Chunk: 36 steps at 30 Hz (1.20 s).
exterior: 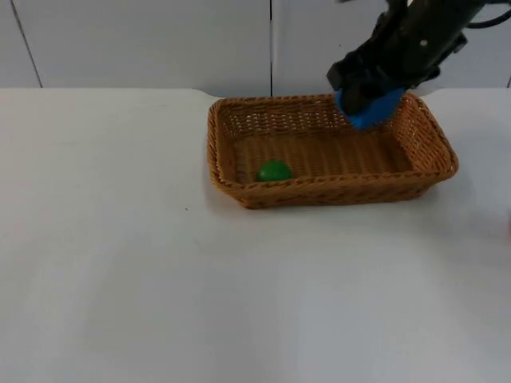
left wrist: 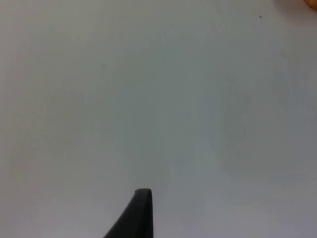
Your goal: Place all geometric objects except the red cube into the basket.
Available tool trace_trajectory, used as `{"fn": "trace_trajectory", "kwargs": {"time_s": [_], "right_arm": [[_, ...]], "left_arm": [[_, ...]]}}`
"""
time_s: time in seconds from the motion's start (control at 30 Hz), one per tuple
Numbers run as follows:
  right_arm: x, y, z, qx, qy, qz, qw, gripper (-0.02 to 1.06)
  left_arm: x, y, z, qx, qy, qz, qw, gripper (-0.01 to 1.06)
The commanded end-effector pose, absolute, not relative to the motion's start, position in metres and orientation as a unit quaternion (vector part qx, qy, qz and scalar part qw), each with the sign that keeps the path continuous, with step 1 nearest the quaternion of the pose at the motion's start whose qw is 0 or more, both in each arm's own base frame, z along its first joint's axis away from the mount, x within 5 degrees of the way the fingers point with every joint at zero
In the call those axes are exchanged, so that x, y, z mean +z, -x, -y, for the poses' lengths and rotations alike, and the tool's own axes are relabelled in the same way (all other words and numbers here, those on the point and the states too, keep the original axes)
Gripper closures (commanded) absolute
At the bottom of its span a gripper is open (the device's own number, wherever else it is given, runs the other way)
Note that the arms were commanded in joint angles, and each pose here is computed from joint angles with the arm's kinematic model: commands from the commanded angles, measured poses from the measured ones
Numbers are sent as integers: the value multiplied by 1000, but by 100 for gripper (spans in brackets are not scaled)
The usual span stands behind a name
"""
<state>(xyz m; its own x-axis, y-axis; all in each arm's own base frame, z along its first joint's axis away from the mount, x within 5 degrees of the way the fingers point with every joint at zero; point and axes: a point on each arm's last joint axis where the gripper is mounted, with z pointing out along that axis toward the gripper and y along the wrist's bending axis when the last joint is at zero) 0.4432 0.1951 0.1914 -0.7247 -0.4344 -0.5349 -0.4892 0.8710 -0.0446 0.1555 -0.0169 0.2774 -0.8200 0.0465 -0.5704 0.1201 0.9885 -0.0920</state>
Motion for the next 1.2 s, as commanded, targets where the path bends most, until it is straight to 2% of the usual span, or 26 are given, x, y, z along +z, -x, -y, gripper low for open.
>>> {"fn": "trace_trajectory", "kwargs": {"time_s": [0.0, 0.27, 0.33, 0.47, 0.53, 0.7, 0.73, 0.83, 1.1, 1.17], "right_arm": [[183, -454, -197, 42, 250, -923, 290, 105], [147, -464, -202, 44, 249, -920, 299, 101], [142, -465, -202, 44, 249, -920, 298, 95], [134, -465, -202, 42, 250, -924, 287, 72], [132, -464, -202, 41, 251, -925, 284, 69], [128, -463, -202, 42, 250, -928, 274, 47], [128, -463, -202, 42, 250, -928, 274, 47], [129, -463, -201, 42, 248, -929, 271, 35], [153, -461, -200, 43, 246, -925, 288, 31], [178, -457, -198, 45, 245, -921, 298, 31]], "left_arm": [[278, -155, 16, -60, -43, -949, 306, 0], [278, -155, 16, -59, -44, -949, 306, 0], [278, -155, 16, -59, -44, -949, 306, 0], [278, -155, 16, -59, -44, -949, 306, 0], [278, -155, 16, -59, -44, -949, 306, 0], [278, -155, 16, -60, -43, -949, 306, 0], [278, -155, 16, -60, -43, -949, 306, 0], [278, -155, 16, -60, -43, -949, 306, 0], [278, -155, 16, -60, -43, -949, 308, 0], [278, -156, 16, -60, -43, -948, 308, 0]]}}
